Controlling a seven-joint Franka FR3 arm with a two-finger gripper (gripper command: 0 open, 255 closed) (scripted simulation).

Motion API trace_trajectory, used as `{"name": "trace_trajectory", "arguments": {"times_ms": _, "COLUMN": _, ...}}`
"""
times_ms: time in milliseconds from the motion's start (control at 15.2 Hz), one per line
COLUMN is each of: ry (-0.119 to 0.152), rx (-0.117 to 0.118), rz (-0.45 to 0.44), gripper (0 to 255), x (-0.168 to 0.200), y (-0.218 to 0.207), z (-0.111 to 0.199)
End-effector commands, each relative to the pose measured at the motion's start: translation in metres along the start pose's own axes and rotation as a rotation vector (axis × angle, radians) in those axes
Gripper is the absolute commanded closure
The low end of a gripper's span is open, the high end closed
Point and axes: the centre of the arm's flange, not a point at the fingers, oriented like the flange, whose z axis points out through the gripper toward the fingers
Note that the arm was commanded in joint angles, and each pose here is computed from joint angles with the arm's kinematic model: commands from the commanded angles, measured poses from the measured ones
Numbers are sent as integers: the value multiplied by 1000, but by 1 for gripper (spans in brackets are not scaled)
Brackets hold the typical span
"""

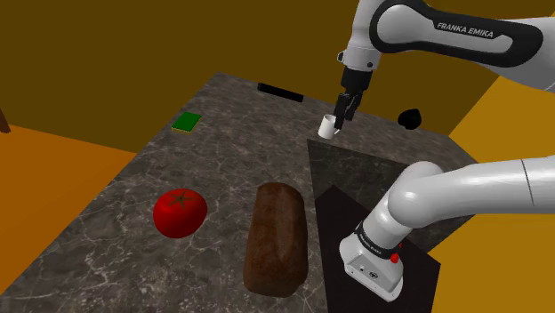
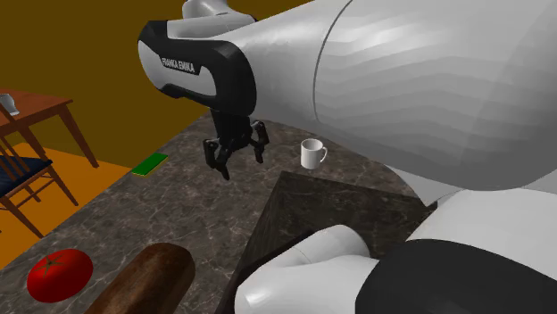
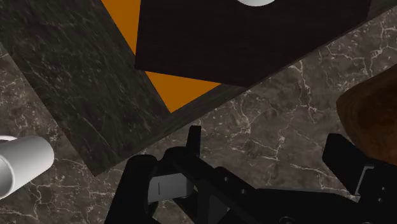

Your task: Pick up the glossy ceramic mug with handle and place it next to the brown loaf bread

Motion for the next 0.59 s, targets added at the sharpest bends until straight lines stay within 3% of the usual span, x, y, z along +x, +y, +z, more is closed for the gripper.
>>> {"name": "trace_trajectory", "arguments": {"times_ms": 0, "ry": 0, "rx": 0, "rz": 0, "gripper": 0, "x": 0, "y": 0, "z": 0}}
{"name": "trace_trajectory", "arguments": {"times_ms": 528, "ry": 61, "rx": -13, "rz": -34, "gripper": 0, "x": 24, "y": 90, "z": 40}}
